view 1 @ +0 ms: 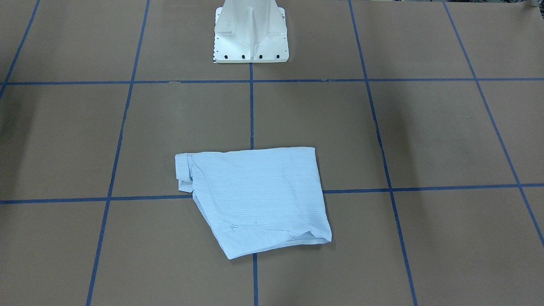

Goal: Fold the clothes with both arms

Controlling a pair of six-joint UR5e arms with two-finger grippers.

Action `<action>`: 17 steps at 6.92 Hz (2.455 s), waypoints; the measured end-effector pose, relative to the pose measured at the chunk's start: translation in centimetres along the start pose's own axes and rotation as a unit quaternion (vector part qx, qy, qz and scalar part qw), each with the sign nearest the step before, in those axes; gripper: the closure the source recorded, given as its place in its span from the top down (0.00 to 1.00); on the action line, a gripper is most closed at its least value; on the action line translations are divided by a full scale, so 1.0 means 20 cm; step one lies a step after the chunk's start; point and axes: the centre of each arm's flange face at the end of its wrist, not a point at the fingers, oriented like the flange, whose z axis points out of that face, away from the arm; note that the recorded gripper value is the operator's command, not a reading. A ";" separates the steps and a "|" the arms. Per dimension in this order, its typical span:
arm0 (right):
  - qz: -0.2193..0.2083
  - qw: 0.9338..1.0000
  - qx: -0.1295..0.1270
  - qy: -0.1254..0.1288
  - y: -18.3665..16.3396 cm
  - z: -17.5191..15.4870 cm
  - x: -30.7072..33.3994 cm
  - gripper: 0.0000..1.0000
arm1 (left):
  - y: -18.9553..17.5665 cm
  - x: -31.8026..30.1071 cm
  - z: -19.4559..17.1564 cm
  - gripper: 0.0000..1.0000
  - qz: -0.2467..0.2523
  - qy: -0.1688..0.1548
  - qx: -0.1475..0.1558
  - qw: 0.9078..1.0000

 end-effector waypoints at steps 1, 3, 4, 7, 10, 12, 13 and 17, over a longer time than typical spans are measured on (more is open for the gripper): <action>0.002 1.000 -0.001 0.000 0.06 -0.01 0.00 1.00 | 0.06 0.09 -0.07 1.00 -0.015 0.000 0.002 1.000; 0.007 1.000 -0.001 -0.011 0.08 -0.02 -0.02 1.00 | 0.08 0.21 -0.17 1.00 -0.040 0.003 -0.001 0.999; 0.009 1.000 -0.003 -0.022 0.07 -0.01 -0.02 1.00 | 0.08 0.23 -0.18 1.00 -0.042 0.006 -0.001 0.999; -0.011 0.999 0.011 -0.040 0.05 -0.04 -0.08 1.00 | 0.14 0.30 -0.22 1.00 -0.038 0.009 0.004 0.999; -0.042 0.998 0.040 -0.039 0.07 -0.02 -0.07 1.00 | 0.17 0.34 -0.26 1.00 -0.026 0.008 0.011 1.000; -0.044 0.997 0.040 -0.040 0.07 -0.01 -0.07 1.00 | 0.14 0.37 -0.27 1.00 -0.019 0.009 0.016 1.000; -0.044 0.997 0.040 -0.040 0.07 -0.01 -0.07 1.00 | 0.14 0.38 -0.27 1.00 -0.018 0.009 0.017 1.000; -0.047 0.997 0.039 -0.041 0.06 0.00 -0.09 1.00 | 0.23 0.40 -0.26 1.00 -0.020 0.011 0.012 1.000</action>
